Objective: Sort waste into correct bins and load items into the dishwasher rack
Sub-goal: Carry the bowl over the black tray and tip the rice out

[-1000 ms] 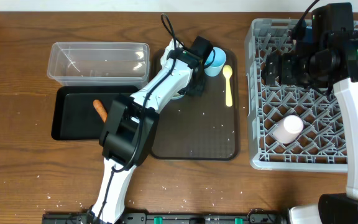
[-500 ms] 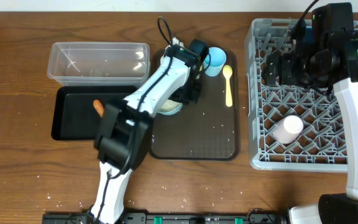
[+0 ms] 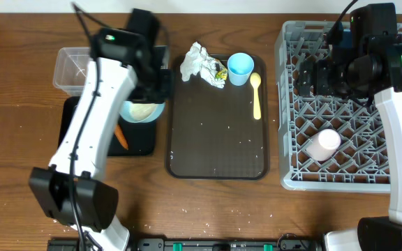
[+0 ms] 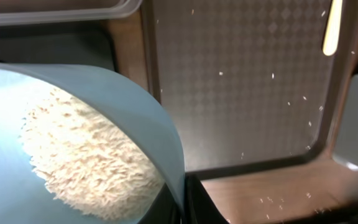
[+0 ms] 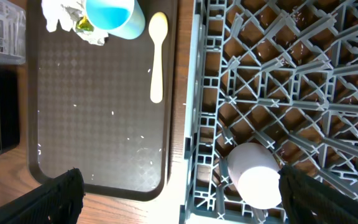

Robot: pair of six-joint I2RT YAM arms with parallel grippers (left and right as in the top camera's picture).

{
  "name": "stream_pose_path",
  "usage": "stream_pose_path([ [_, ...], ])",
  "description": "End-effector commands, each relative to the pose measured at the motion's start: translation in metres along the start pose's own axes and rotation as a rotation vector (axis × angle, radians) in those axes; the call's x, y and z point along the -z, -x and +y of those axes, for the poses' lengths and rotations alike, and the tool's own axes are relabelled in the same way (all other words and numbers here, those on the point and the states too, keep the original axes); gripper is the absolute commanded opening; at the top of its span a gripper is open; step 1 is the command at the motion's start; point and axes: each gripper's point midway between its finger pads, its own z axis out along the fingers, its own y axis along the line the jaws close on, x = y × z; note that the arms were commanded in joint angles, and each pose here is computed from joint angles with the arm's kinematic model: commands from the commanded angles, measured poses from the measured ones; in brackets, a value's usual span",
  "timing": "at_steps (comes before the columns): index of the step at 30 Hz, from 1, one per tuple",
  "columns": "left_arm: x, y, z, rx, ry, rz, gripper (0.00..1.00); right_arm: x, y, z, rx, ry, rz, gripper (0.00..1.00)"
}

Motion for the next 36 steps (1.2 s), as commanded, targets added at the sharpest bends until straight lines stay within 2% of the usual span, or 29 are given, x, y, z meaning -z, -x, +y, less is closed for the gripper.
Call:
stream_pose_path([
  [1,0.001,-0.003,0.002,-0.041,-0.204,0.038,0.06,0.001,-0.002,0.001,0.015,-0.001,0.003,0.98],
  [12,0.006,0.0,0.039,0.04,-0.621,-0.052,0.06,0.001,-0.004,0.001,0.014,-0.002,0.01,0.97],
  [25,0.008,0.003,0.09,0.285,-1.115,-0.354,0.06,0.001,-0.006,0.001,0.013,-0.003,0.018,0.97],
  [30,0.008,0.0,0.112,0.387,-1.221,-0.425,0.06,0.001,-0.009,0.001,0.011,-0.004,0.029,0.96],
  [36,-0.009,-0.005,0.127,0.537,-1.257,-0.362,0.06,0.001,-0.01,0.0,0.011,-0.005,0.035,0.97],
])
